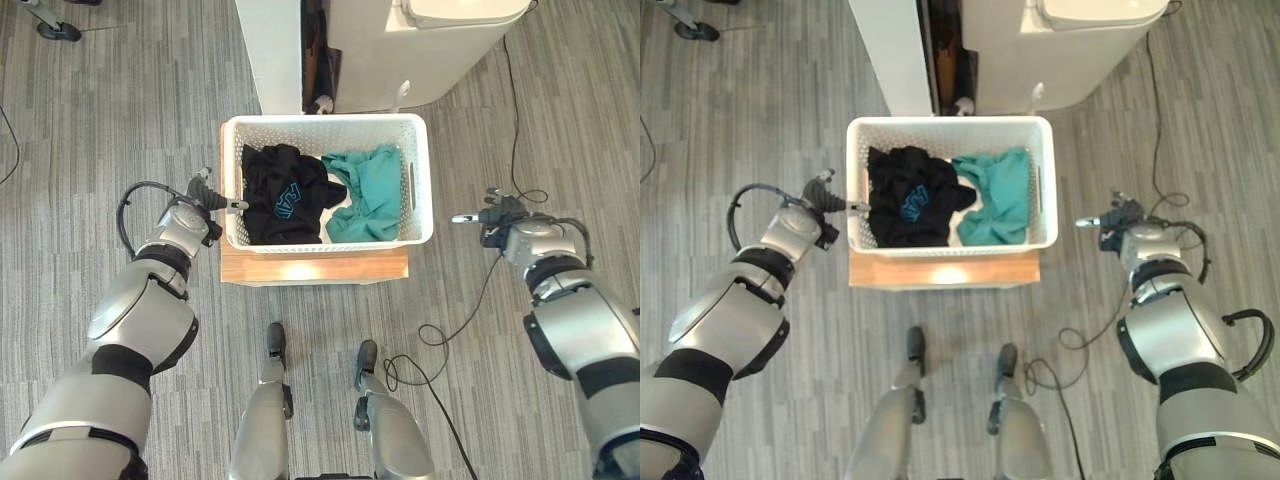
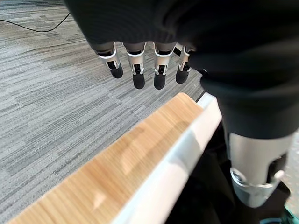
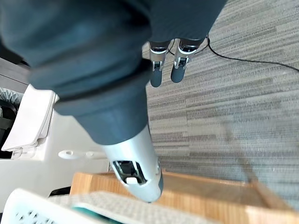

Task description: Grab the laundry basket,head to the washer,open it,put in the laundry and shut it.

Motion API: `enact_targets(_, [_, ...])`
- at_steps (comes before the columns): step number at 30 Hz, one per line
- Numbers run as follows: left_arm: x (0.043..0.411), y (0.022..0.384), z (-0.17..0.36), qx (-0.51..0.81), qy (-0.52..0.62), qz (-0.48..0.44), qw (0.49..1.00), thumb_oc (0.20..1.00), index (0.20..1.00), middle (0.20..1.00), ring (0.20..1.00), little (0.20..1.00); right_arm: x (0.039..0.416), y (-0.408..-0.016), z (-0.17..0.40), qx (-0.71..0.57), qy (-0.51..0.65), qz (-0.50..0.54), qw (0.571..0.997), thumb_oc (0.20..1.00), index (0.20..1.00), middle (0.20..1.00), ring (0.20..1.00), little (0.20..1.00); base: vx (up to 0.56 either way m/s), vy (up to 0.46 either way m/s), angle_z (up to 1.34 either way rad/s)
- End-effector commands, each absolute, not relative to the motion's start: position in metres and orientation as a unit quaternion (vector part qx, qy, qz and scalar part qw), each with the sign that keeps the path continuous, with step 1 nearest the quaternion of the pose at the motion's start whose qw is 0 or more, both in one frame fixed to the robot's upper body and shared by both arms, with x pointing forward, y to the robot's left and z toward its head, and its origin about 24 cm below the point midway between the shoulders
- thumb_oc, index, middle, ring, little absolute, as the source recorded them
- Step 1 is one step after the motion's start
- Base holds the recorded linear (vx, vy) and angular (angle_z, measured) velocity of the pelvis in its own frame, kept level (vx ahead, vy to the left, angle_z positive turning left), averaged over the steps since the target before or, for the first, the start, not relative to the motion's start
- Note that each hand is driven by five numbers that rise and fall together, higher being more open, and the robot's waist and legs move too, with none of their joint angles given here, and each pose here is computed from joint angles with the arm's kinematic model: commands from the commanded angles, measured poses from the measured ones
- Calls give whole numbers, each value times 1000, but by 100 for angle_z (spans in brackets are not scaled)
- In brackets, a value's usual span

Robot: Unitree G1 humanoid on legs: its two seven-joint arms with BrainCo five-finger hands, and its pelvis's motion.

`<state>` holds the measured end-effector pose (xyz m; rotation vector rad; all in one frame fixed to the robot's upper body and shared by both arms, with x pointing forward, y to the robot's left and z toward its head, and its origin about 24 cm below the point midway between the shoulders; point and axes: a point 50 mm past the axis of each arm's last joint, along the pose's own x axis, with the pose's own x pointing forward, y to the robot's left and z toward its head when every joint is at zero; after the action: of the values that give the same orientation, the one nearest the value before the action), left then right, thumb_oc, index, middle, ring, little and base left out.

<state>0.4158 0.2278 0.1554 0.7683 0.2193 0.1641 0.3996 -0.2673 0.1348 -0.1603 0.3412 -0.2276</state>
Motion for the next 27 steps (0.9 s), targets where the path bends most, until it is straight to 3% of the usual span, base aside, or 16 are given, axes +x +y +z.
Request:
enact_targets(1, [423,232,215,384,57,132,912,1000,1000,1000,1000,1000,408,-273,179,-95,127,-128,979,1000,1000,1000,1000,1000,33,10,-2])
enact_targets(9, [423,235,218,365,62,146,917,1000,1000,1000,1000,1000,420,-240,195,-80,101,-93,987,1000,1000,1000,1000,1000,28,4,-4])
enact_targets(16, [424,233,236,271,32,160,949,1000,1000,1000,1000,1000,426,-218,208,-53,73,-72,993,1000,1000,1000,1000,1000,30,8,-4])
enact_targets(27, [420,248,233,295,44,173,939,1000,1000,1000,1000,1000,427,-220,227,-72,42,-48,995,1000,1000,1000,1000,1000,55,23,2])
